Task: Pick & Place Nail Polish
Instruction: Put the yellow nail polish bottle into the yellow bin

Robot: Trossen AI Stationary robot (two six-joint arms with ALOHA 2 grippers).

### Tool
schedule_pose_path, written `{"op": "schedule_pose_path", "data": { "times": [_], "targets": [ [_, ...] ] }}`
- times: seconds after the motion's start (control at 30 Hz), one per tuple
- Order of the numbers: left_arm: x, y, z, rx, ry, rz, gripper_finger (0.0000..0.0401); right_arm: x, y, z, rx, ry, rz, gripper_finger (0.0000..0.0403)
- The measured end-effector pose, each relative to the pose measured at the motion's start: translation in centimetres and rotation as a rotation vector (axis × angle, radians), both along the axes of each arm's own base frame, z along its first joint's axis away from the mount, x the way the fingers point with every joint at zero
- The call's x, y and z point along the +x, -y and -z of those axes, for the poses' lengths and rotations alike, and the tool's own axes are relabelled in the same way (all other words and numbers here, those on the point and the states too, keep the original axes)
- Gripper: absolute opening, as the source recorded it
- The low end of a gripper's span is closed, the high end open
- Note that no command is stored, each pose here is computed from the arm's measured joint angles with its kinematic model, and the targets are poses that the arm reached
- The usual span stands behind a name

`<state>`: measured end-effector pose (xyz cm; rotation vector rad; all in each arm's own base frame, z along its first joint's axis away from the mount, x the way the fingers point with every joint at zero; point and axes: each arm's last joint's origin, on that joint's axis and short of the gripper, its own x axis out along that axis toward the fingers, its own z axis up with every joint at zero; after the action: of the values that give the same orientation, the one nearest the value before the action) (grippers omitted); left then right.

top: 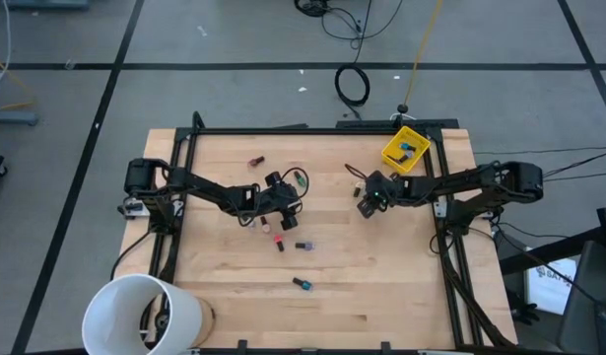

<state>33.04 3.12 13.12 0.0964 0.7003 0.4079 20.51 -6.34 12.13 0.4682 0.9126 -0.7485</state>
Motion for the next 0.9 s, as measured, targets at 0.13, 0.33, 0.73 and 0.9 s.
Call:
{"op": "schedule_pose_path", "data": {
  "times": [0.13, 0.33, 0.73, 0.9],
  "targets": [
    [0.0, 0.0, 0.0, -0.001, 0.000, 0.001, 0.0209, 0.5, 0.0, -0.7, -0.002, 0.083, -0.030, 0.0146],
    [0.0, 0.0, 0.0, -0.001, 0.000, 0.002, 0.0209, 1.9, 0.5, -2.3, -0.109, 0.269, -0.088, 0.0146],
    [0.0, 0.0, 0.0, -0.001, 0.000, 0.002, 0.0209, 2.5, 1.0, -0.5, 0.073, 0.282, -0.234, 0.0146],
    [0.0, 0.0, 0.0, -0.001, 0.000, 0.002, 0.0209, 2.0, 0.5, -0.5, 0.147, 0.245, -0.240, 0.0146]
  ]
}}
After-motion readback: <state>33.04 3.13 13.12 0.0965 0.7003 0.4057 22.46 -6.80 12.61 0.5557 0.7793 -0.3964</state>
